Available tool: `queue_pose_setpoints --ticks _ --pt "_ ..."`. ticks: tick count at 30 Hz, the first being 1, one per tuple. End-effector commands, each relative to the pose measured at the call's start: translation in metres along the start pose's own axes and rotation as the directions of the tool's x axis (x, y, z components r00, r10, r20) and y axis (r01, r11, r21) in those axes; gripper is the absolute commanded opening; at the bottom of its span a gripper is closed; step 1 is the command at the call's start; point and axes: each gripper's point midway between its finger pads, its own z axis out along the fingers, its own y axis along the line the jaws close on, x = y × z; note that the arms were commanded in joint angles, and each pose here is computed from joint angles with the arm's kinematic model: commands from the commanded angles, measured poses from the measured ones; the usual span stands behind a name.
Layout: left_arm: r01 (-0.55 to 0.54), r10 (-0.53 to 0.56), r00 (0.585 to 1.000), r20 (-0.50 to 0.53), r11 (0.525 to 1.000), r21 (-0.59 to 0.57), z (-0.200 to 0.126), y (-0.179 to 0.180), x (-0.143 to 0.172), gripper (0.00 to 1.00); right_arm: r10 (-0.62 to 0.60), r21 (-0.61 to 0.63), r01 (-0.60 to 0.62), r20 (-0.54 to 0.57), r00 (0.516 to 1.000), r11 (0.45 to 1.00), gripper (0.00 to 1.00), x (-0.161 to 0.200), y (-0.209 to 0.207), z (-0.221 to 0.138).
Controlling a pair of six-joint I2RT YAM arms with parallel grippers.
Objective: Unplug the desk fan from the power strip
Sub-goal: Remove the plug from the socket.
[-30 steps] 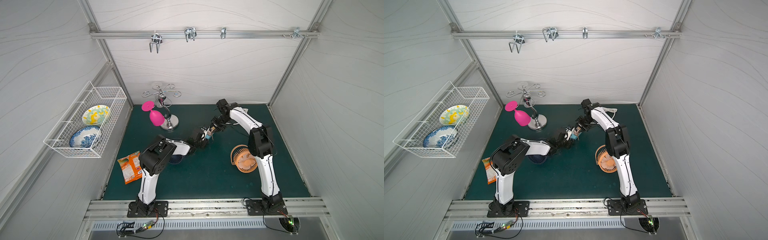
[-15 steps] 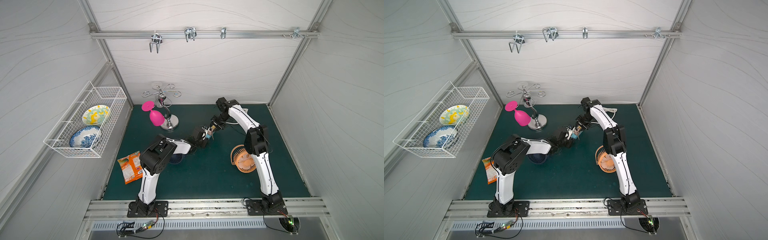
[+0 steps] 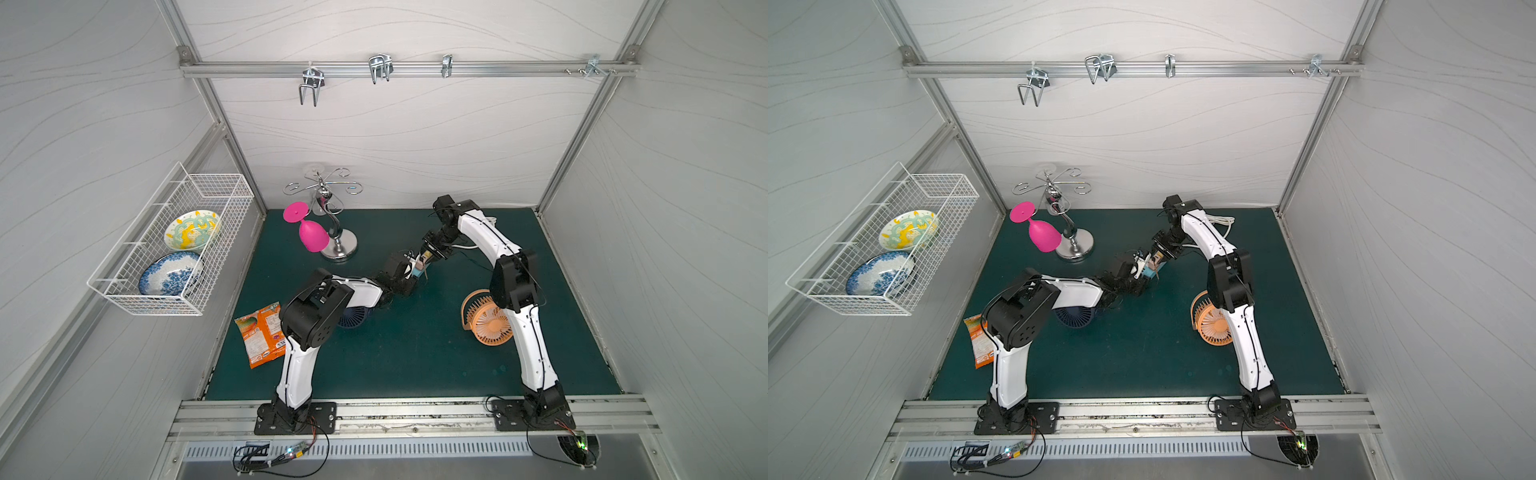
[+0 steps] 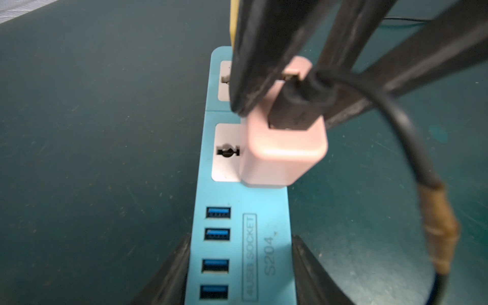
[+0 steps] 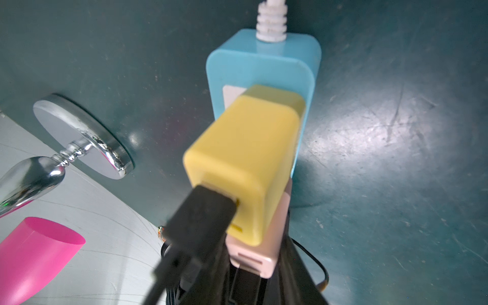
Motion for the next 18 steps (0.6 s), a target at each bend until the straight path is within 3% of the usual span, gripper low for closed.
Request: queue_pose_setpoints --ticks 1,15,18 --pt "0.009 -0.006 0.999 -0.053 0.998 0.058 0.009 -0.017 0.019 0.13 -0.044 -0.017 0.044 -0.004 0.999 0.999 0.00 0.011 0.016 -0.013" --pt "0.010 -0.005 0.999 -0.050 0.996 0.084 0.011 -0.026 0.020 0.11 -0.026 0.097 0.025 0.009 1.000 0.995 0.00 0.013 0.000 0.004" --pt "0.008 -0.003 0.999 -0.053 0.996 0.088 0.011 -0.029 0.022 0.11 -0.001 0.052 0.003 -0.020 1.000 0.999 0.00 0.017 0.008 0.006"
